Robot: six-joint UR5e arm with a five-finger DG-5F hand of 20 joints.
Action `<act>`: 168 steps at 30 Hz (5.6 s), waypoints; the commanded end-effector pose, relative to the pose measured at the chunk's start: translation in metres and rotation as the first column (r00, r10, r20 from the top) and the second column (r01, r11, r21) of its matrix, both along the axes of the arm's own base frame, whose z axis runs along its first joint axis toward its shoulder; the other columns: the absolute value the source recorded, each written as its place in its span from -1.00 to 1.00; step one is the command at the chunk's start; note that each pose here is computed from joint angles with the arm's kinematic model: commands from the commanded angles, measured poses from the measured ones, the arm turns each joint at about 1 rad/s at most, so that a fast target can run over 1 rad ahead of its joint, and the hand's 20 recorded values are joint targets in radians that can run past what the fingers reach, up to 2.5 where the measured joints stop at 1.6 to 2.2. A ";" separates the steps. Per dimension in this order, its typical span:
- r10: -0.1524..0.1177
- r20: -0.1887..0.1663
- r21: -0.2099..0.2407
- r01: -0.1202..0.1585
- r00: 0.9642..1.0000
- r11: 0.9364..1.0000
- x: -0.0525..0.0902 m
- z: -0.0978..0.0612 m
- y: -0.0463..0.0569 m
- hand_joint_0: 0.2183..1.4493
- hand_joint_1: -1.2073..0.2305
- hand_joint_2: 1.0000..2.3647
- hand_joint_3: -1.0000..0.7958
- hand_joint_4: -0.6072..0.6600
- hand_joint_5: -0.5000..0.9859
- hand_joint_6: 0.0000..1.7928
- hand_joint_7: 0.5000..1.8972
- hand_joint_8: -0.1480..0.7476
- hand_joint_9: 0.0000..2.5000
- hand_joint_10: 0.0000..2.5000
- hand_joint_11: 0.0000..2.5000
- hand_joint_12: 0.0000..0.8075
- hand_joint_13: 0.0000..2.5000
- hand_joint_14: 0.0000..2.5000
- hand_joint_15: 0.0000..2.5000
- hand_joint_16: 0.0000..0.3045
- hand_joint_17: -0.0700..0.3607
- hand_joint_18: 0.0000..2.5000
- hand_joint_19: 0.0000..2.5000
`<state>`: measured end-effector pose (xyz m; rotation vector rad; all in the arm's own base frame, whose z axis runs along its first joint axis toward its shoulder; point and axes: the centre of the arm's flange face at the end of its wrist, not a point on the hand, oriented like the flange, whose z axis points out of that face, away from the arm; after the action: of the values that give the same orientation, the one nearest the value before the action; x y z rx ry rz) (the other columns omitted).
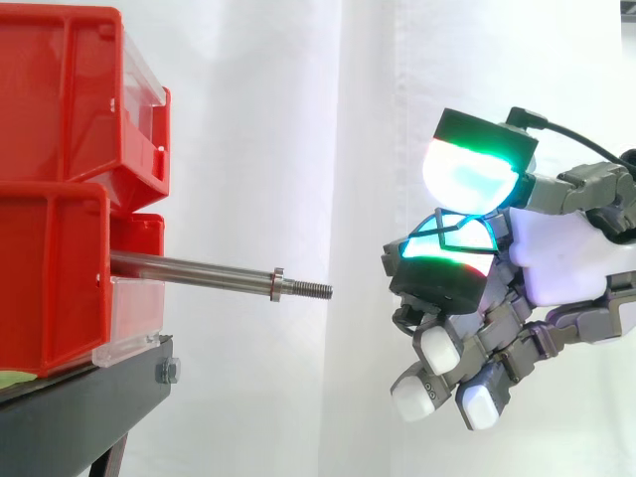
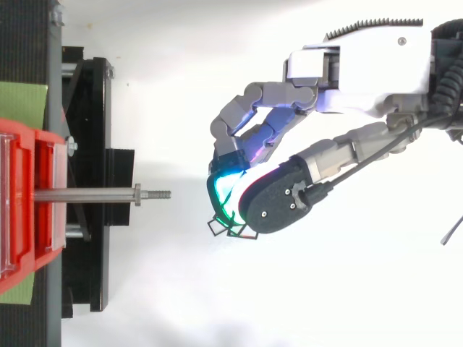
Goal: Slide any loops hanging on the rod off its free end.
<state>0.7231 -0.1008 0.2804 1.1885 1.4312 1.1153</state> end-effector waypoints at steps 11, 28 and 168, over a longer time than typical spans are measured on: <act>0.000 0.006 0.000 0.000 1.000 1.000 0.001 0.000 0.000 -0.21 -0.45 -1.00 -0.44 0.25 -0.61 -0.06 -0.16 -0.01 -0.39 -0.99 -0.66 -0.22 -0.52 -1.00 -0.97 -0.69 -0.19 -0.45 -0.75; 0.000 0.009 0.000 0.000 1.000 1.000 0.001 0.001 0.000 -0.48 -0.17 -1.00 -0.44 0.26 -0.57 -0.10 -0.11 0.00 -0.34 -0.99 -0.68 -0.22 -0.52 -1.00 -0.96 -0.69 -0.18 -0.47 -0.72; -0.001 0.012 0.008 0.001 1.000 1.000 0.002 0.002 0.000 -0.34 -0.20 -0.99 -0.34 0.20 -0.53 -0.18 0.04 -0.02 -0.30 -0.99 -0.70 -0.24 -0.49 -1.00 -0.95 -0.70 -0.20 -0.43 -0.69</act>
<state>0.7252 -0.1006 0.2827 1.1852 1.4174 1.1271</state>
